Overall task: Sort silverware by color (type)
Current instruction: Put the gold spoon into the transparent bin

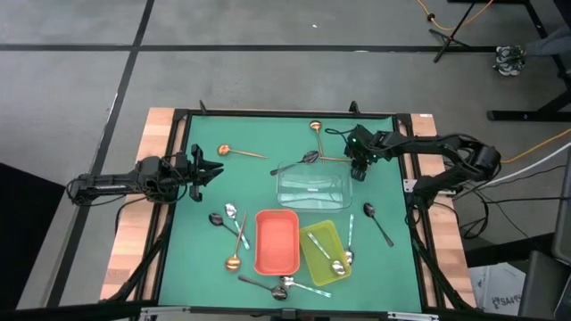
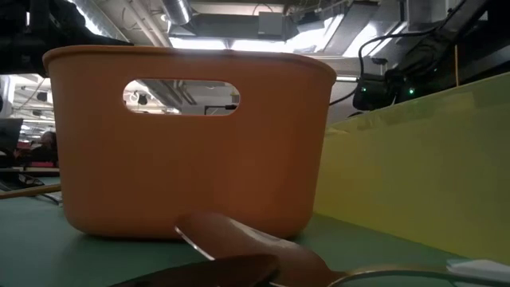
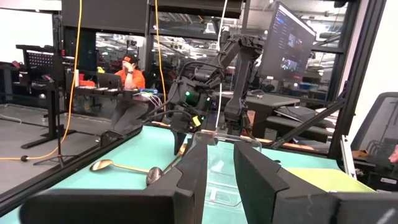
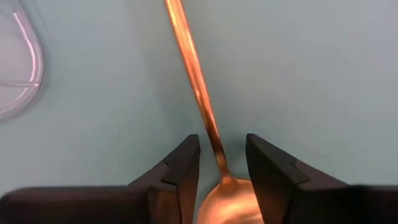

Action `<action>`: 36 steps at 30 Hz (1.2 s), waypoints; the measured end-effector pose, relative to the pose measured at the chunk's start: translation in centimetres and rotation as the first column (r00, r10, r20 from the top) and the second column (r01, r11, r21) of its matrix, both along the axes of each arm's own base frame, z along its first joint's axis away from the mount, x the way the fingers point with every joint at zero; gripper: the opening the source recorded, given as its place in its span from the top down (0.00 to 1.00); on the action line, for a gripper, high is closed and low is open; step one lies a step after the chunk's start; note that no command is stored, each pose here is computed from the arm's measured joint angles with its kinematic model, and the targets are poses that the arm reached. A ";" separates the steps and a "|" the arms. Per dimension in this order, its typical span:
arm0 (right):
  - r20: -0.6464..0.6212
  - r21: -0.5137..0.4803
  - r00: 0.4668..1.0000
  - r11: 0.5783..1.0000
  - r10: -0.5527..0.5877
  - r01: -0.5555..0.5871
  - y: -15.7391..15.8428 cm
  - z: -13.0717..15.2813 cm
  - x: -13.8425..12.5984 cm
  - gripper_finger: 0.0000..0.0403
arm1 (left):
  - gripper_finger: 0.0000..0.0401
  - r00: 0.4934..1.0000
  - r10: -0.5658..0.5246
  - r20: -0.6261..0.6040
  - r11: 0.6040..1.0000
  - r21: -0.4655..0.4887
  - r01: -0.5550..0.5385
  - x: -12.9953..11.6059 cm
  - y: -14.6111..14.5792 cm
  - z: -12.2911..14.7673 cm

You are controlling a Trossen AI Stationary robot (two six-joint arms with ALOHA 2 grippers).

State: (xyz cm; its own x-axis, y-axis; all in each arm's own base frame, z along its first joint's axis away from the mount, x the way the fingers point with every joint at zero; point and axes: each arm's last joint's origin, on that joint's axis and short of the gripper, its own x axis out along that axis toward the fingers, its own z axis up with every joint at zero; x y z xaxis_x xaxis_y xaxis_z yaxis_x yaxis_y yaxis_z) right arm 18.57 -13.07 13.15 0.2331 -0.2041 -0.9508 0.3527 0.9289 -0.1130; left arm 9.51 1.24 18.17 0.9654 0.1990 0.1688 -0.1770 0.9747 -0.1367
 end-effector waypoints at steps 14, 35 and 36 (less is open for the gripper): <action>-0.002 -0.004 1.000 1.000 -0.002 0.002 0.0 -0.1 0.0 0.99 | 0.82 1.000 -0.001 0.001 1.000 -0.003 0.001 0.0 0.0 0.0; 0.086 -0.158 0.995 0.986 -0.044 0.058 0.2 3.1 -0.8 1.00 | 0.82 1.000 -0.002 0.012 1.000 -0.007 0.002 0.0 0.0 0.1; 0.098 -0.172 0.994 0.983 -0.045 0.062 0.2 3.4 -0.9 1.00 | 0.82 1.000 -0.002 0.013 1.000 -0.007 0.002 0.0 0.0 0.1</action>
